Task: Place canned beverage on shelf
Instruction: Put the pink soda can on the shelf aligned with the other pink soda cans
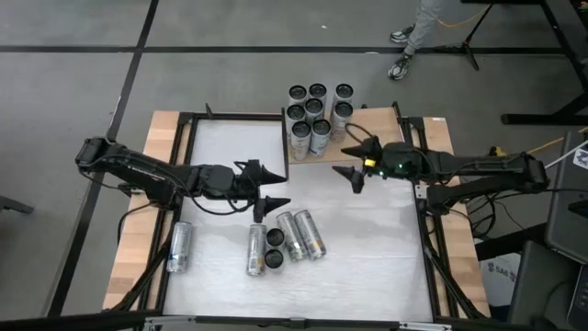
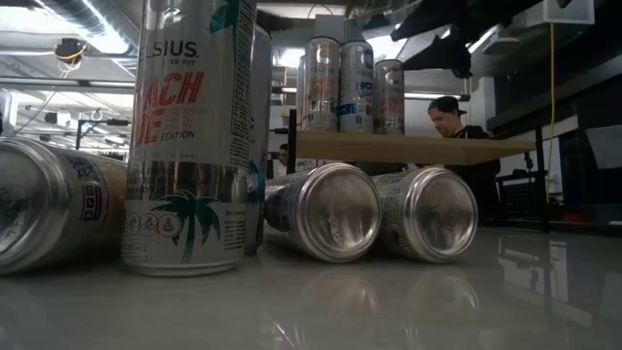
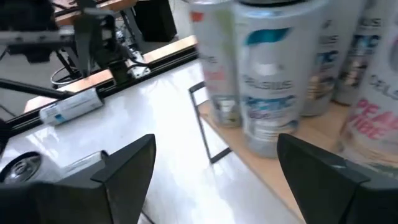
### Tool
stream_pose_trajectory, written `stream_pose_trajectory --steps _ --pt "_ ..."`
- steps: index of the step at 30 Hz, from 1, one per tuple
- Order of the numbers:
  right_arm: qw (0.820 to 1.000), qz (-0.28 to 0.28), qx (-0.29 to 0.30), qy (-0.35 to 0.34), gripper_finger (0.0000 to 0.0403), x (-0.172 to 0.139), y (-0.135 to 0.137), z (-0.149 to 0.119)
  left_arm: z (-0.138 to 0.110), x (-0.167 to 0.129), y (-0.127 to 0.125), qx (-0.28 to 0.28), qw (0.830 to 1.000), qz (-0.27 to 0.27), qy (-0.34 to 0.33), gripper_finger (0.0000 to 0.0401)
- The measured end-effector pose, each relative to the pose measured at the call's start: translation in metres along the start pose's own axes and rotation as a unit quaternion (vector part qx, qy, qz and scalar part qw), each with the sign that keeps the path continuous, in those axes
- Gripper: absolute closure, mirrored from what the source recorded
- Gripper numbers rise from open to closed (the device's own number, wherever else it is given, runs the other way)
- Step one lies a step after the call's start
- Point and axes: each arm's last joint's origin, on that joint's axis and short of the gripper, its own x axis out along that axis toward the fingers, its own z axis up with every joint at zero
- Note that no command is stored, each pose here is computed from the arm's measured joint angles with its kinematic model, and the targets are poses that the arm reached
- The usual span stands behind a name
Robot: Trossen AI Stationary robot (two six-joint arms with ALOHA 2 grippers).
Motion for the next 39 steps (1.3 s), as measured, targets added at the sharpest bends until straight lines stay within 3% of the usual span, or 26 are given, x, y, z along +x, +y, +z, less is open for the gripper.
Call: stream_pose_trajectory --steps 10,15,24,31,39 --pt "1.0 0.017 0.002 -0.002 0.0079 -0.01 0.029 -0.011 0.003 -0.002 -0.009 -0.008 0.999 -0.025 -0.024 0.0052" --pt "1.0 0.03 0.009 0.001 0.0079 -0.015 0.043 -0.018 0.001 -0.005 -0.015 0.028 0.998 -0.045 -0.021 0.0052" --pt "0.998 0.047 -0.011 0.037 0.0079 -0.01 0.069 -0.039 -0.006 -0.026 -0.06 0.059 0.996 -0.06 -0.02 0.0052" --pt "0.995 0.065 -0.025 0.066 0.0079 -0.007 0.085 -0.055 -0.018 -0.062 -0.108 0.06 0.997 -0.002 -0.056 0.0052" --pt "0.991 0.102 -0.034 0.077 0.0079 -0.017 0.098 -0.064 -0.073 -0.077 -0.147 0.012 0.995 0.069 -0.076 0.0052"
